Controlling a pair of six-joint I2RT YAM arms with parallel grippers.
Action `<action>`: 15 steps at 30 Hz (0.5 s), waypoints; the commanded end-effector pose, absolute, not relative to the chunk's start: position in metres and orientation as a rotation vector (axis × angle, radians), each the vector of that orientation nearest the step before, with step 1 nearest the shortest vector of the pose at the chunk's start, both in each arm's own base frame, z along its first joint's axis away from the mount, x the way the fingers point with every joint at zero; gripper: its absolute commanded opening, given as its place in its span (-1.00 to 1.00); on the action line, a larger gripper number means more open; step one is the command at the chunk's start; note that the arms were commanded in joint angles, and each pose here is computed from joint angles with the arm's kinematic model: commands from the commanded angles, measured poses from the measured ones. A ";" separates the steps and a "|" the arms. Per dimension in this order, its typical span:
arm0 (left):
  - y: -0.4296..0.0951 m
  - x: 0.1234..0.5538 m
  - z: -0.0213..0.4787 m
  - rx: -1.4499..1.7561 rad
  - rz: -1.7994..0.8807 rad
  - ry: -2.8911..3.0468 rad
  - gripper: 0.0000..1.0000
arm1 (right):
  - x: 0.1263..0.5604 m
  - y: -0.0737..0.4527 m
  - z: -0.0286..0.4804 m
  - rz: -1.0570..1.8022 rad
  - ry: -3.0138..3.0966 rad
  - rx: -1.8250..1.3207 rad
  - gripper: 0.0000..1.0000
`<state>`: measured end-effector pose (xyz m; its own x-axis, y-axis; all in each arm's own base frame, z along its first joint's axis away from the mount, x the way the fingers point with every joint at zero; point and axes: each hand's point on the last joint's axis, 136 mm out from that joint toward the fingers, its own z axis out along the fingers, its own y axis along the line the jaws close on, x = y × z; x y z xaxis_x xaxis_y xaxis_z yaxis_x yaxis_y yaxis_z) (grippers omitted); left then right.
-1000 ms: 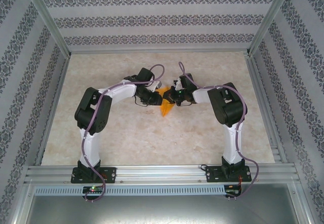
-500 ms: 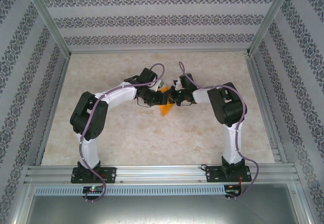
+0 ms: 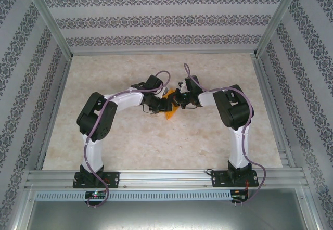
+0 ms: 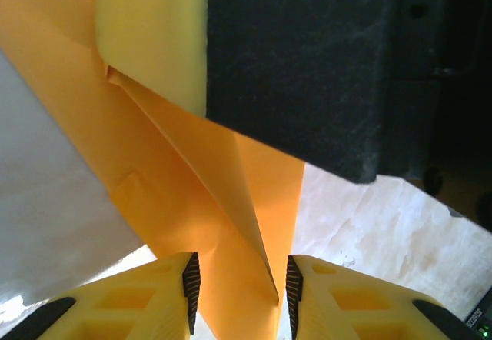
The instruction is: Fold a paper plane with a square sheet of paper (pick it up from the middle)
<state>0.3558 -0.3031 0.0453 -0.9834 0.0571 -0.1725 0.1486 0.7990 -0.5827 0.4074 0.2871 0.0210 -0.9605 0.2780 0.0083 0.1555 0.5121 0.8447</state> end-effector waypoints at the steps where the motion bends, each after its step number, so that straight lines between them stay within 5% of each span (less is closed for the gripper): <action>1: -0.315 0.357 0.043 0.173 -0.994 2.809 -0.27 | 0.393 0.275 -0.007 1.386 2.705 0.487 -1.00; 15: -0.302 0.354 0.031 0.206 -0.859 2.859 -0.75 | 0.394 0.270 0.003 1.391 2.680 0.484 -1.00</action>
